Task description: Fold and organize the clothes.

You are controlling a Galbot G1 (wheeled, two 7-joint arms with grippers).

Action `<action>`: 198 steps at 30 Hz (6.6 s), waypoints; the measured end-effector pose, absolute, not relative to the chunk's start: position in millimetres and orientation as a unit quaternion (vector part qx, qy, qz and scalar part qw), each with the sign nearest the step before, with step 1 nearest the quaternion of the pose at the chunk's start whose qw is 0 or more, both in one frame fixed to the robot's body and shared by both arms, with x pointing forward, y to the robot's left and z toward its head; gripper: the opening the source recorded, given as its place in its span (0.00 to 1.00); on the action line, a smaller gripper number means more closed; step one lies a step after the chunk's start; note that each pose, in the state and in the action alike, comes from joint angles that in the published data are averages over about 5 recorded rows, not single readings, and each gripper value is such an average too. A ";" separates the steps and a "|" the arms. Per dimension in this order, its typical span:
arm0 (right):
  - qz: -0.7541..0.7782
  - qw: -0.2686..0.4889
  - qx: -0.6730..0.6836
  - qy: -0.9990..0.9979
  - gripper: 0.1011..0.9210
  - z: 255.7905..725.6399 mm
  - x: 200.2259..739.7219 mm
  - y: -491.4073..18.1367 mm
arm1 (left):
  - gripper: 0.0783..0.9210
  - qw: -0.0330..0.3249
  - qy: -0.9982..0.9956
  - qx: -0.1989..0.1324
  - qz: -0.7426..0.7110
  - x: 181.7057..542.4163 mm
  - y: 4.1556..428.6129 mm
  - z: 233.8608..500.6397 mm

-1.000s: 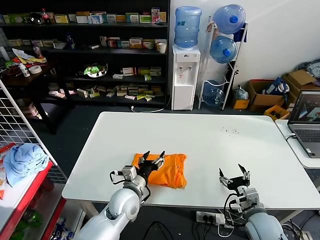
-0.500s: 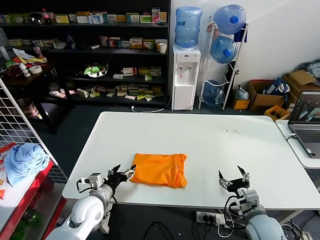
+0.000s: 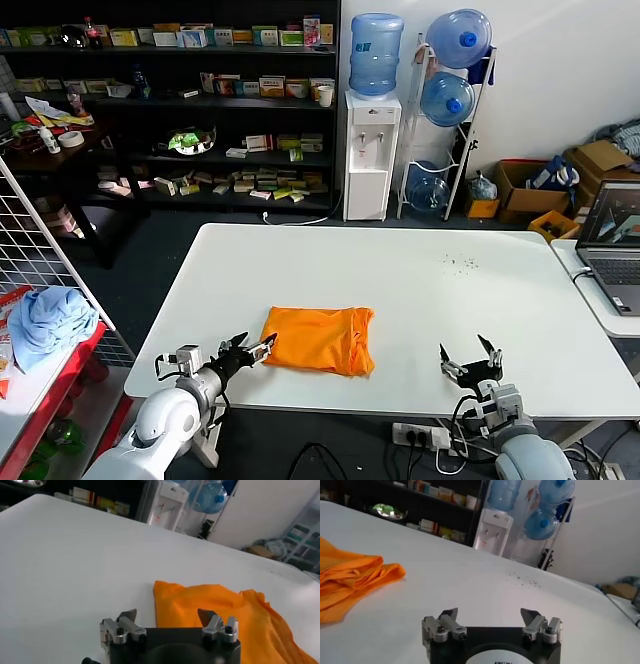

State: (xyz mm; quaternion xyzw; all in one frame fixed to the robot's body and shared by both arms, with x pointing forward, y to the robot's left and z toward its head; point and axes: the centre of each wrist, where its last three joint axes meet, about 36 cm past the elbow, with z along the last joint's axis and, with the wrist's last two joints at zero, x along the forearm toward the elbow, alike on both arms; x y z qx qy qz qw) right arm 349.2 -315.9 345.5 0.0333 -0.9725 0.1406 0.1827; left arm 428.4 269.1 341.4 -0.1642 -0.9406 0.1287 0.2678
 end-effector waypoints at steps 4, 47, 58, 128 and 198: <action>0.140 0.183 0.034 -0.972 0.88 346.4 349.3 -315.0 | 0.88 0.269 -0.940 -0.169 0.127 439.2 268.4 336.6; 0.134 0.172 0.043 -0.975 0.88 358.8 358.6 -304.8 | 0.06 0.273 -0.944 -0.170 0.077 443.8 271.3 344.2; 0.126 0.166 0.050 -0.977 0.88 360.9 363.5 -297.4 | 0.06 0.273 -0.959 -0.073 0.026 438.4 335.4 369.4; 0.136 0.167 0.046 -0.975 0.88 358.8 339.4 -295.6 | 0.06 0.172 -0.970 -0.076 -0.155 449.6 225.7 363.1; 0.079 0.086 0.042 -0.992 0.88 365.9 354.1 -327.4 | 0.88 -0.107 -0.989 -0.102 -0.015 380.4 183.9 284.4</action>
